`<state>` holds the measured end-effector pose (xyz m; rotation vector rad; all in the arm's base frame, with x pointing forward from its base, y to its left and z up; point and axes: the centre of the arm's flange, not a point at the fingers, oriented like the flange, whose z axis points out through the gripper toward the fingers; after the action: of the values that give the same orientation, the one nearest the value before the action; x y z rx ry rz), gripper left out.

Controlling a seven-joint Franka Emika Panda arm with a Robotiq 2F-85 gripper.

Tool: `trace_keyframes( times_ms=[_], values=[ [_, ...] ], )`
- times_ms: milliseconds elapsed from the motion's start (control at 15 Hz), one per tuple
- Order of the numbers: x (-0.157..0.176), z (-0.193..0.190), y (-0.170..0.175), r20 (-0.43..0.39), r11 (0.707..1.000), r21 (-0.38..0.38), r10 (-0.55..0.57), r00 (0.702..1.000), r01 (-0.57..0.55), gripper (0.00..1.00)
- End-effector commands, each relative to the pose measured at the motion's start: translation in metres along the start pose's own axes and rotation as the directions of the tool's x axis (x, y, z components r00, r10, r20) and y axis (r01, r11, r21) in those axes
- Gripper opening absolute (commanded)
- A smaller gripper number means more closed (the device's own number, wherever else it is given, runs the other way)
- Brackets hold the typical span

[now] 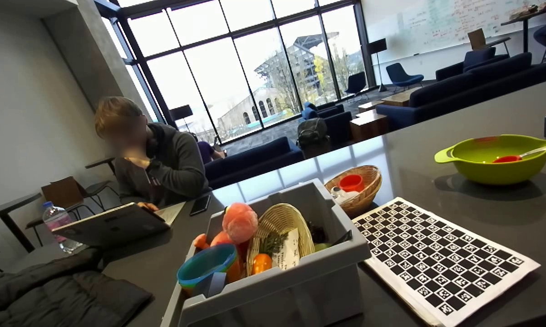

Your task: Unfold the yellow cloth from right to left

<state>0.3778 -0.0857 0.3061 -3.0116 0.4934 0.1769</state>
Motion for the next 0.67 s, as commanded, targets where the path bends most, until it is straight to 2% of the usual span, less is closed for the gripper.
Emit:
trace_keyframes(
  times_ms=[0,267,400,600],
  values=[
    [-0.007,-0.020,-0.004,0.000,0.999,0.017,-0.030,1.000,0.030,0.61],
    [-0.007,-0.031,-0.006,-0.009,0.999,0.032,-0.033,0.999,0.033,0.89],
    [-0.005,-0.043,-0.011,-0.023,0.998,0.034,-0.045,0.999,0.046,0.99],
    [-0.004,-0.075,-0.024,-0.035,0.993,0.030,-0.110,0.993,0.111,1.00]
  ],
)
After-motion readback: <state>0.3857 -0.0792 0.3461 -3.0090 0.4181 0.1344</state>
